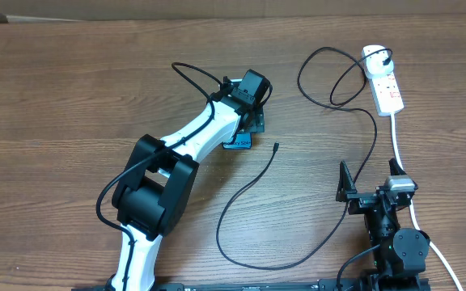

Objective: Plug charger to phone and switch on socket
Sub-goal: 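Lower the left gripper onto the smartphone and close on it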

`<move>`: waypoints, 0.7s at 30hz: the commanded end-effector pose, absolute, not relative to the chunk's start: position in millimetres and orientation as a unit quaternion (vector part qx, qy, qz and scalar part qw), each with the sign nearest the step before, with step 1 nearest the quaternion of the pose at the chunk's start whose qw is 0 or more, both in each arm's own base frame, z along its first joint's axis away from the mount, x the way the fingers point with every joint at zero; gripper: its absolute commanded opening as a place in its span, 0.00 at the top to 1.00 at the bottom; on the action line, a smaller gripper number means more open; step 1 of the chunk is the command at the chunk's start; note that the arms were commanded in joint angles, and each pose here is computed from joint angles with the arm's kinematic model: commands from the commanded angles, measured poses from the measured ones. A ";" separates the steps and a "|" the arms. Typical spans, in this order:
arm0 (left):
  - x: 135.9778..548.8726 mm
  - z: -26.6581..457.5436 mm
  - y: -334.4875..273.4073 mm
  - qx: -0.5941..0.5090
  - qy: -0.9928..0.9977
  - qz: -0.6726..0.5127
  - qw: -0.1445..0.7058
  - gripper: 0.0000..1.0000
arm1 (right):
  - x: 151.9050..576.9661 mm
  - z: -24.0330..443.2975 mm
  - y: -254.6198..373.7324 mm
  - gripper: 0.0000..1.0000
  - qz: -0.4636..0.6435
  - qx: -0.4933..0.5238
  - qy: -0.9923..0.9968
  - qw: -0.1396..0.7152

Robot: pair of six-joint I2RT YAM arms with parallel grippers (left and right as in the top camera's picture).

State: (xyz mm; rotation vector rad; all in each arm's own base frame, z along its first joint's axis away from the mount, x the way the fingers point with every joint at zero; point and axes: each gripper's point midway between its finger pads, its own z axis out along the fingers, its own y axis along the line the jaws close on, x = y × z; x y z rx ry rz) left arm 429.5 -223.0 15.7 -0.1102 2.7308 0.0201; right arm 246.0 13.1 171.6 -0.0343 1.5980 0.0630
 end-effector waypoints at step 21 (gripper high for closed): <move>431.6 5.5 -227.6 -0.050 0.978 0.007 0.202 0.00 | 246.1 169.5 13.7 0.00 0.029 -0.015 0.715 0.698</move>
